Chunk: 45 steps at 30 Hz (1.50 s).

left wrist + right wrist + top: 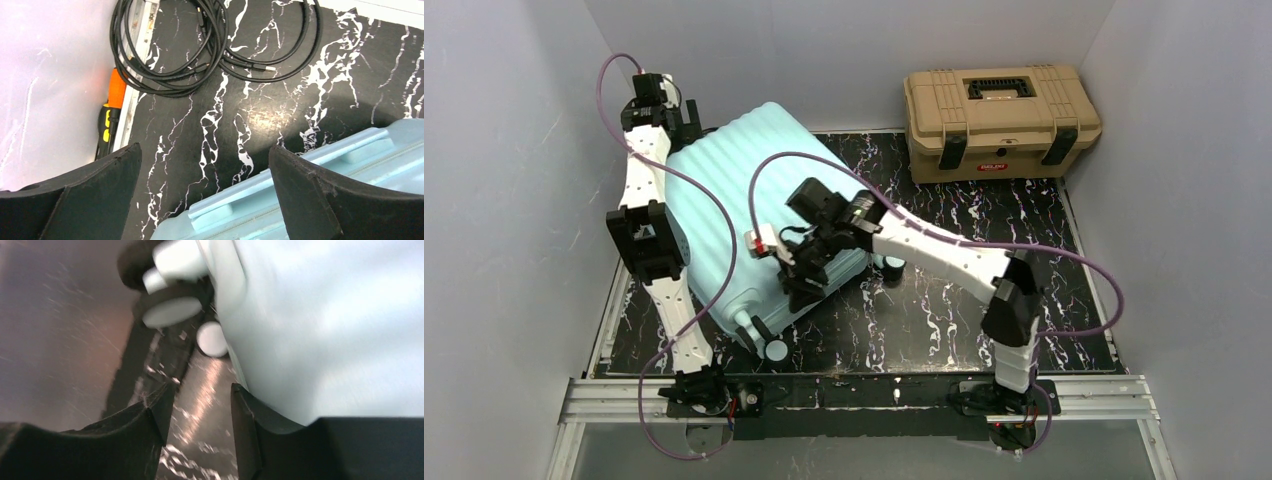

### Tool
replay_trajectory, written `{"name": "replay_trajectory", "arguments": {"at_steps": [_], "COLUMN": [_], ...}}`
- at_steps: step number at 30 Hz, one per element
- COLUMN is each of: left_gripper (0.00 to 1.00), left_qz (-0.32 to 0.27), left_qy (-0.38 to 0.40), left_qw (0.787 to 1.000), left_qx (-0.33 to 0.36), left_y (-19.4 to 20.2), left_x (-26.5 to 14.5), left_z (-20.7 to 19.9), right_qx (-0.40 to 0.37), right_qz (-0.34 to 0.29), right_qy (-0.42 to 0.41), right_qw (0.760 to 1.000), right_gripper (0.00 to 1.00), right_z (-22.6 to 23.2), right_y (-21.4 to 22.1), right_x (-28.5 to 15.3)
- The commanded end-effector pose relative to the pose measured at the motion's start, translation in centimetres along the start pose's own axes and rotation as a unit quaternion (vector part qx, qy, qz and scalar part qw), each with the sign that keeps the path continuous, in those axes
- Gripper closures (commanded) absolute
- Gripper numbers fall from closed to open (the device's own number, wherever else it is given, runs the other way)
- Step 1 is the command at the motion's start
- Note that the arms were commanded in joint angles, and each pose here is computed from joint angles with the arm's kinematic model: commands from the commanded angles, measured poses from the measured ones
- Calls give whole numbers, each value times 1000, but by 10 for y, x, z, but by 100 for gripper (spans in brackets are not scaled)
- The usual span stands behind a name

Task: Pack the luggage
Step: Zip the luggage at the center of the board.

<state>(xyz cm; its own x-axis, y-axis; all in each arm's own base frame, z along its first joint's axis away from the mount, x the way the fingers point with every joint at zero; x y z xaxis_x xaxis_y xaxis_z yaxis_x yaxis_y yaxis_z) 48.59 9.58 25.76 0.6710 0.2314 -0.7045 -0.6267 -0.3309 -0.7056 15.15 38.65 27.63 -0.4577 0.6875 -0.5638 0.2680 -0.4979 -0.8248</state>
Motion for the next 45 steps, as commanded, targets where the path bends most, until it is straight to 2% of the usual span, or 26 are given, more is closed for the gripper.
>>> {"name": "replay_trajectory", "arguments": {"at_steps": [1,3,6,9,11,13,20,25,30,37,41,42,45], "left_gripper": [2,2,2,2,2,2,2,2,2,2,2,2,2], "left_qz": [86,86,74,46,26,16,-18,-66,-91,-88,-72,-71,-69], "left_qy": [121,147,165,170,174,174,124,81,89,138,158,160,164], "left_qw": [989,985,984,984,984,984,992,994,991,986,984,984,984], "left_qx": [21,10,-2,-19,-26,-27,-21,-26,-28,-29,-25,-23,-16], "left_y": [15,14,9,-4,-13,-17,-19,-23,-26,0,27,32,45], "left_x": [-66,-69,-73,-82,-89,-95,-110,-122,-149,-182,-193,-195,-201], "left_z": [-20,-24,-28,-29,-28,-27,-13,1,3,5,8,9,13], "right_qx": [-91,-91,-64,-22,7,26,107,120,117,151,133,124,102], "right_qz": [34,39,47,67,89,99,77,64,50,82,68,60,36], "right_qy": [155,185,263,358,411,423,381,378,368,335,325,323,316], "right_qw": [983,978,961,931,907,900,915,916,921,926,934,936,943], "right_gripper": [42,37,36,34,31,29,23,22,21,21,27,33,60], "right_z": [-11,6,19,25,23,19,7,11,24,25,15,13,8], "right_y": [12,27,57,85,99,107,127,122,108,149,158,156,143], "right_x": [-79,-111,-166,-213,-228,-230,-208,-209,-213,-179,-168,-168,-173]}}
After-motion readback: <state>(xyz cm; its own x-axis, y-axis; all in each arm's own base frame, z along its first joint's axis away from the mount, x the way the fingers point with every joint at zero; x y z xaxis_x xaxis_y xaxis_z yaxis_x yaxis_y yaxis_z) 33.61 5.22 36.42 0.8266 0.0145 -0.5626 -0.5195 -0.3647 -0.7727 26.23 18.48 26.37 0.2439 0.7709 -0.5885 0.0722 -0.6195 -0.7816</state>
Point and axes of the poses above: each gripper's point midway between its finger pads, its own x axis out along the fingers, its own z axis along the line the jaws close on, y = z × x, the point moved 10 cm from there along -x, back along the fingers, and after that the axes turned 14 degrees about -x, right-handed, at the moved point
